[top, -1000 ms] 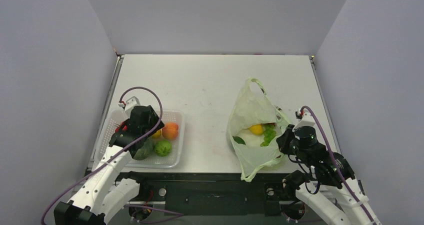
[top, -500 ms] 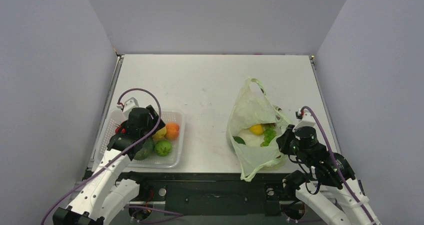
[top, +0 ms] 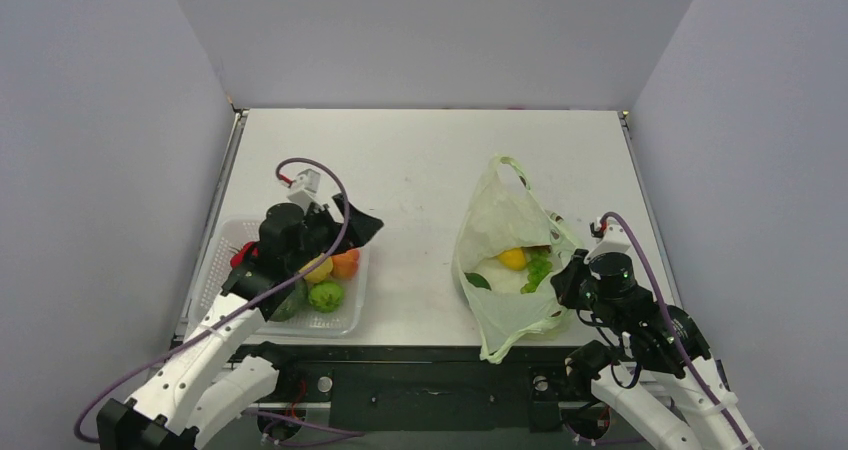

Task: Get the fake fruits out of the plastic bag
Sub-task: Place the fake fruit in the bin, then take out the fake fruit from the plastic bag.

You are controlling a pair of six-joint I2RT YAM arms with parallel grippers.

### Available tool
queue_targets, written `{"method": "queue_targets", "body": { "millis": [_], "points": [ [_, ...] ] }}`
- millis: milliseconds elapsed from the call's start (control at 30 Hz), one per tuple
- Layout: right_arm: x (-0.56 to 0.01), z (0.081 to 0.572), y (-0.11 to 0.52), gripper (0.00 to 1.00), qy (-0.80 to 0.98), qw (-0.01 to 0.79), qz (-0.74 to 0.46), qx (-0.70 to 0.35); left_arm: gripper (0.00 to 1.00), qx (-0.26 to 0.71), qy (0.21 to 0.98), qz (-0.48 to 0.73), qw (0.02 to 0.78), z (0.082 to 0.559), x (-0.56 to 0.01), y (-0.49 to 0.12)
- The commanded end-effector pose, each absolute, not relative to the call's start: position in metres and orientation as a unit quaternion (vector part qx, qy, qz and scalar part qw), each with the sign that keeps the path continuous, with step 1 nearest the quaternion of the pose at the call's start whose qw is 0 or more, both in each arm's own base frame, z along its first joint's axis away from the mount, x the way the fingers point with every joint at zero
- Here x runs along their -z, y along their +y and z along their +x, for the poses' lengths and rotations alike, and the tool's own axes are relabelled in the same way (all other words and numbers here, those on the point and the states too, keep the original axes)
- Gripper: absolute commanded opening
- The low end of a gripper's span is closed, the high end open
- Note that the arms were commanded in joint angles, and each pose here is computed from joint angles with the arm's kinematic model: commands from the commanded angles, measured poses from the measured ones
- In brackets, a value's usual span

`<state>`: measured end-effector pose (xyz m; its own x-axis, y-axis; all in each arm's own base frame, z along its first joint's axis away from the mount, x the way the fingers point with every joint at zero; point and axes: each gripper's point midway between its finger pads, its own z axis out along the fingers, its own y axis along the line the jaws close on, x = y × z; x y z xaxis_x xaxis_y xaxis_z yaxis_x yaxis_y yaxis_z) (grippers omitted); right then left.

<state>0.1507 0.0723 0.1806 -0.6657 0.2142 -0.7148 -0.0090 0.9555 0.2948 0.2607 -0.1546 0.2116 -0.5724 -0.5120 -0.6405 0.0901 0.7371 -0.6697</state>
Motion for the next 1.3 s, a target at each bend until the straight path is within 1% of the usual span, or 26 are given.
{"method": "queue_targets", "body": {
  "millis": [0,100,167,200,233,267,300,367,567,633,733,800,967,1067,1267],
  "points": [
    [-0.185,0.153,0.084,0.00,0.897,0.407,0.040,-0.166,0.77,0.480,0.751,0.018,0.452,0.238,-0.283,-0.254],
    [-0.174,0.148,0.094,0.00,0.908,0.377,0.024,-0.181,0.76,0.495,0.746,0.074,0.440,0.226,-0.293,-0.304],
    [-0.164,0.142,0.104,0.00,0.917,0.346,0.013,-0.197,0.73,0.514,0.744,0.130,0.408,0.205,-0.293,-0.347],
    [-0.160,0.139,0.109,0.00,0.921,0.332,0.010,-0.205,0.72,0.509,0.751,0.142,0.396,0.207,-0.289,-0.364],
    [-0.155,0.137,0.111,0.00,0.924,0.322,0.009,-0.207,0.71,0.509,0.751,0.166,0.387,0.195,-0.287,-0.379],
    [-0.154,0.134,0.115,0.00,0.924,0.315,0.008,-0.216,0.71,0.501,0.758,0.177,0.377,0.195,-0.280,-0.394],
    [-0.150,0.132,0.117,0.00,0.925,0.309,0.009,-0.220,0.70,0.499,0.757,0.199,0.371,0.184,-0.275,-0.407],
    [-0.147,0.129,0.124,0.00,0.924,0.304,-0.001,-0.231,0.67,0.477,0.776,0.228,0.345,0.176,-0.246,-0.433],
    [-0.140,0.129,0.126,0.00,0.929,0.305,-0.013,-0.211,0.61,0.435,0.804,0.276,0.299,0.163,-0.203,-0.472],
    [-0.142,0.129,0.125,0.00,0.927,0.310,-0.012,-0.211,0.59,0.405,0.822,0.282,0.285,0.164,-0.182,-0.474],
    [-0.141,0.129,0.123,0.00,0.925,0.316,-0.009,-0.210,0.56,0.337,0.855,0.281,0.276,0.170,-0.150,-0.462],
    [-0.142,0.129,0.123,0.00,0.924,0.317,-0.011,-0.211,0.56,0.270,0.873,0.276,0.297,0.182,-0.133,-0.448],
    [-0.142,0.132,0.123,0.00,0.924,0.322,-0.010,-0.207,0.60,0.152,0.888,0.285,0.326,0.193,-0.114,-0.428],
    [-0.146,0.135,0.123,0.00,0.923,0.326,-0.008,-0.205,0.65,0.104,0.884,0.291,0.351,0.195,-0.109,-0.422],
    [-0.152,0.136,0.123,0.00,0.922,0.330,-0.012,-0.202,0.70,0.032,0.894,0.309,0.323,0.196,-0.080,-0.410]
  ]
}}
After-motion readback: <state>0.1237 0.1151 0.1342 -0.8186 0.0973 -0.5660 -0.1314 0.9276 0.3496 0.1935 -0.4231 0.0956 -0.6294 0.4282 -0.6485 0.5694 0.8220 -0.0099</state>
